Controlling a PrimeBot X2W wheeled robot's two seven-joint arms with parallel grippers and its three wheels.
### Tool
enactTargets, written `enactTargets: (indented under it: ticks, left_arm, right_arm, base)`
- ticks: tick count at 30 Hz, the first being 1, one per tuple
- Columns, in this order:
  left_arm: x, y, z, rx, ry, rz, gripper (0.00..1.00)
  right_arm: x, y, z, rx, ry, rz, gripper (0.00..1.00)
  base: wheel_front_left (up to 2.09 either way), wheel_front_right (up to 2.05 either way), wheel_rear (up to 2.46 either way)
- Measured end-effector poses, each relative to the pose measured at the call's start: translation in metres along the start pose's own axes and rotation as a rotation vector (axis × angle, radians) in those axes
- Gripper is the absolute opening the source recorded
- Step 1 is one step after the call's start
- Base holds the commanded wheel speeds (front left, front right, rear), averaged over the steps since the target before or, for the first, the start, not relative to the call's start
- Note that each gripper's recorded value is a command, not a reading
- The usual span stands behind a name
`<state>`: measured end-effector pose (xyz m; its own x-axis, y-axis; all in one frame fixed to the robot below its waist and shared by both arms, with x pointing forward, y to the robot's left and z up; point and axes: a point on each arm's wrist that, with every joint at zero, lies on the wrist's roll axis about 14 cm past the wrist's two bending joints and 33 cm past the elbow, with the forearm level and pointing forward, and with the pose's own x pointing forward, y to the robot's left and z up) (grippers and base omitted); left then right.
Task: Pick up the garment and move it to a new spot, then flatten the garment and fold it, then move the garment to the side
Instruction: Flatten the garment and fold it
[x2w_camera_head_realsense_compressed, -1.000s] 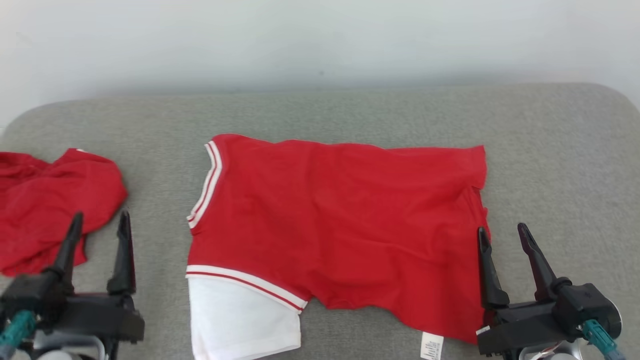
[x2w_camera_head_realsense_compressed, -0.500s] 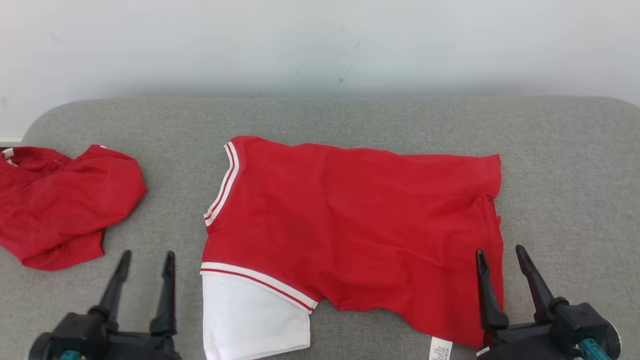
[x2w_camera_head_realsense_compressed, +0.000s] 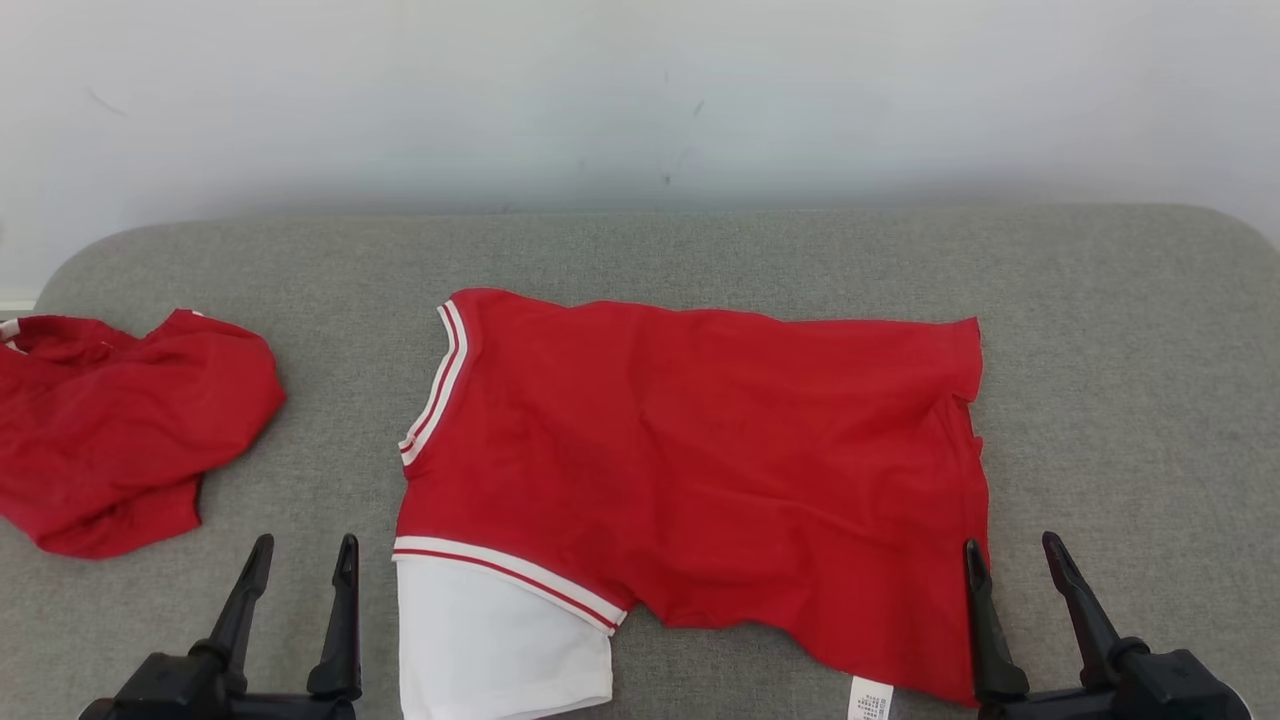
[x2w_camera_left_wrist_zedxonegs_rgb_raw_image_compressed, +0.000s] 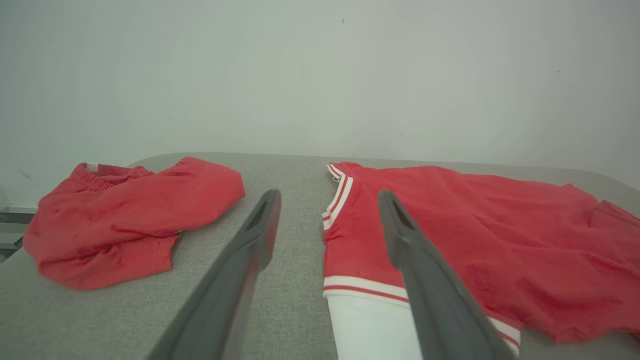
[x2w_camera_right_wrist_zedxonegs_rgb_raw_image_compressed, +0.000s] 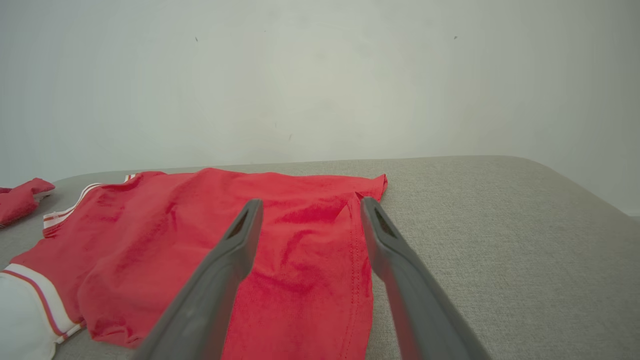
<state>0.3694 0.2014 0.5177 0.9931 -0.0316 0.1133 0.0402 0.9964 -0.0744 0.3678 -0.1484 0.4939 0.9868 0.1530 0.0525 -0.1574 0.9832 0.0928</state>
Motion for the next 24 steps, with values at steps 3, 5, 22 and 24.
enactTargets:
  ticks: [3, 5, 22, 24]
  left_arm:
    - [-0.001, 0.001, 0.0, 0.005, 0.001, 0.001, 1.0]
    - [-0.001, 0.001, -0.001, 0.003, 0.001, 0.003, 1.0]
    - [-0.018, -0.004, -0.056, -0.03, 0.177, -0.004, 1.0]
    - [-0.022, -0.008, -0.072, -0.037, 0.228, -0.016, 1.0]
  right_arm:
    - [-0.001, 0.0, 0.0, -0.001, 0.001, 0.0, 1.0]
    - [-0.001, 0.001, 0.0, -0.002, 0.0, 0.001, 1.0]
    - [-0.015, -0.015, -0.047, 0.019, 0.152, -0.053, 1.0]
    - [-0.019, -0.017, -0.059, 0.025, 0.194, -0.062, 1.0]
  base:
    - [0.0, 0.0, 0.0]
    - [0.0, 0.0, 0.0]
    - [0.0, 0.0, 0.0]
    - [0.0, 0.0, 0.0]
